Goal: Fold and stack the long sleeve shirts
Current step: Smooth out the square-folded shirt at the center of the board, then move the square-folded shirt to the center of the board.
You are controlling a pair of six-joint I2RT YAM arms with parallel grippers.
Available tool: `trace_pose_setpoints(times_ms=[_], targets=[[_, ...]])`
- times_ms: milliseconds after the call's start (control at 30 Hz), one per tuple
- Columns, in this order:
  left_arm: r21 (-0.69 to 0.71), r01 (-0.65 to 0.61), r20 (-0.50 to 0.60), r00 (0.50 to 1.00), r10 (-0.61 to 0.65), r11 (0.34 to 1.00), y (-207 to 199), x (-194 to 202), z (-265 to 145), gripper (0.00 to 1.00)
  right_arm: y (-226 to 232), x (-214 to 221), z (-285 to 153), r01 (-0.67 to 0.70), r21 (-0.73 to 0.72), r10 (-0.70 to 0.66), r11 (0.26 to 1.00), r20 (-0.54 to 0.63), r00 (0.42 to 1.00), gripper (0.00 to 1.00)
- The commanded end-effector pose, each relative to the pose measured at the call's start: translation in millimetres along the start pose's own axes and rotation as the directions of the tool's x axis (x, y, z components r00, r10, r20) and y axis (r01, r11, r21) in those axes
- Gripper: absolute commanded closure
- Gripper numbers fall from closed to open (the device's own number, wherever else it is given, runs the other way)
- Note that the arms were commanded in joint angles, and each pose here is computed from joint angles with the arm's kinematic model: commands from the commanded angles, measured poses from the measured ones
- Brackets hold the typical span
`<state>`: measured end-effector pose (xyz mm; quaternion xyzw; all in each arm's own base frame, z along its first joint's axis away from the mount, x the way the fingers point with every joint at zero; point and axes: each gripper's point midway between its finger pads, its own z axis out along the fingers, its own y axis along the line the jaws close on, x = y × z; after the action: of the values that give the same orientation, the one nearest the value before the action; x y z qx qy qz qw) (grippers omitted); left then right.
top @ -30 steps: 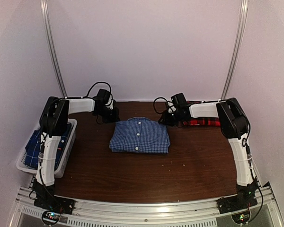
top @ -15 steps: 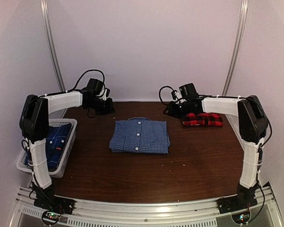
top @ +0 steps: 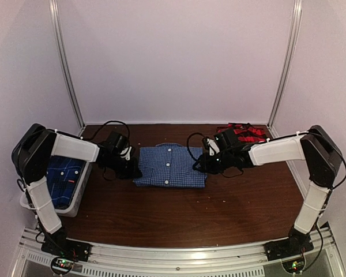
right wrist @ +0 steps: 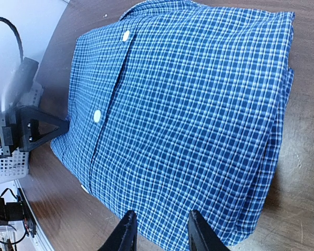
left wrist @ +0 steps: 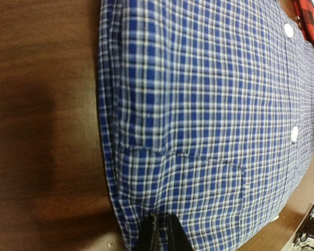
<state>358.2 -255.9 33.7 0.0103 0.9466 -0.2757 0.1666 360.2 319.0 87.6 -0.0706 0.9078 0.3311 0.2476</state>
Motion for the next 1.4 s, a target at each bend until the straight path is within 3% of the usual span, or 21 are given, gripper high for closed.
trace_pose_setpoints(times_ms=[0,533,933,1133,1367], targets=[[0.062,0.006,0.066,0.998,-0.011,0.998,-14.7,-2.0,-14.2,0.92,7.4,2.1,-7.5,-0.005,-0.035,0.007,0.999,0.044,0.999,0.65],[-0.001,0.022,0.002,1.000,-0.022,1.000,0.9,49.5,-10.5,0.91,-14.2,79.3,-1.9,-0.040,-0.003,0.039,0.999,-0.082,0.996,0.66],[-0.027,0.008,0.102,0.995,-0.005,1.000,-4.4,19.1,-45.5,0.85,4.1,21.5,-29.5,0.046,0.045,-0.048,0.998,0.026,0.999,0.64],[-0.019,0.032,0.155,0.988,-0.028,0.999,6.6,-6.5,-51.3,0.74,-1.8,-5.3,-6.2,0.050,0.054,-0.051,0.997,0.030,0.998,0.67],[0.034,0.022,0.138,0.990,-0.027,0.999,6.2,-23.4,-36.5,0.59,-29.9,-7.3,24.5,0.012,0.073,-0.011,0.997,-0.012,1.000,0.69]])
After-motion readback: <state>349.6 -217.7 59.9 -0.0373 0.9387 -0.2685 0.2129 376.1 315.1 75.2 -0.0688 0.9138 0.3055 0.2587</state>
